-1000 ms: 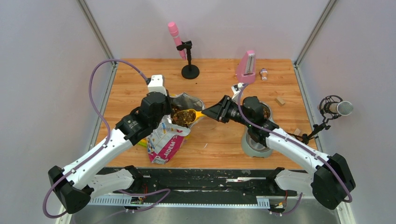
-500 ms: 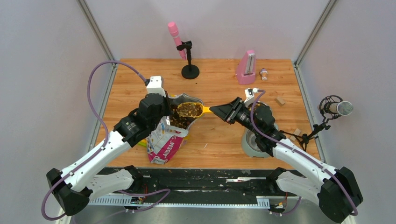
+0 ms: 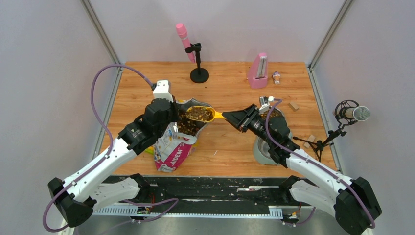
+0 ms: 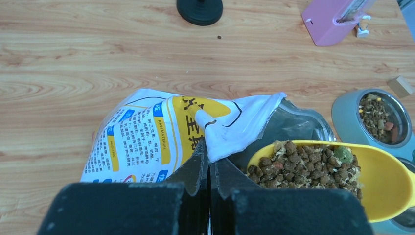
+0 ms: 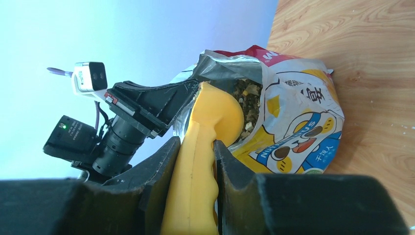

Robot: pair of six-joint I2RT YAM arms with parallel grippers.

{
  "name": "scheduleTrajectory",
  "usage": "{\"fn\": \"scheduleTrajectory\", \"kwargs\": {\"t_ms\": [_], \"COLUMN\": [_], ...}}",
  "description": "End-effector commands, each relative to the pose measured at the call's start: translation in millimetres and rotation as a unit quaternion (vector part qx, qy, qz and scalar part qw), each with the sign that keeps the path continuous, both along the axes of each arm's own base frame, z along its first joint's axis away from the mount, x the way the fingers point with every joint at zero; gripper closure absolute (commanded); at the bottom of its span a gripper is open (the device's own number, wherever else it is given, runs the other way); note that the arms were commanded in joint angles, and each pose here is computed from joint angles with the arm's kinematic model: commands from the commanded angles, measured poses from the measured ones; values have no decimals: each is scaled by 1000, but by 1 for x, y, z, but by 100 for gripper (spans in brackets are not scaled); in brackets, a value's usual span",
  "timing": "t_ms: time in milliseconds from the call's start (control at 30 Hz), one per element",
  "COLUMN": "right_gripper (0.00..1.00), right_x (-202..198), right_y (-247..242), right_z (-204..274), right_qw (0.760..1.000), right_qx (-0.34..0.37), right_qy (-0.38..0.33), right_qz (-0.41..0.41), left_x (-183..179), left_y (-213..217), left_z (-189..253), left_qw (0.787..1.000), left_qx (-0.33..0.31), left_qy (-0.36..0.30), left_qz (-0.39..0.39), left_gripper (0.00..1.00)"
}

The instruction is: Serve the pet food

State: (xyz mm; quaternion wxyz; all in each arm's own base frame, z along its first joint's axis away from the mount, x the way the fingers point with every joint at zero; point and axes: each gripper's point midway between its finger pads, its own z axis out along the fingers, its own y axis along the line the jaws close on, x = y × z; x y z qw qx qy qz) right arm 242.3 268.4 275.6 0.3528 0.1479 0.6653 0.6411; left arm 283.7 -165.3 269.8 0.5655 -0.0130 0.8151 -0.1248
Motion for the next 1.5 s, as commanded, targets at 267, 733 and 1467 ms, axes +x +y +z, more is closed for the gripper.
{"fn": "scheduleTrajectory", "kwargs": {"t_ms": [267,733,1467], "right_gripper": [100,100,100], "right_x": [0,-5,-2], "right_y": [-7,-6,-14], "right_z": [13,15,10], "right_qw": [997,993,996], "right_qx": [70,111,77], "right_qy": [38,39,55], "right_qz": [-2,27,6], "left_x": [1,1,0], "left_y": [-8,-11,-9], "left_z": [35,35,34], "left_qw": [997,997,997], "left_qx": [-57,-62,-64], "left_qy": [-51,-50,-50], "left_qz": [-12,-15,-14], "left_gripper": [100,100,100]}}
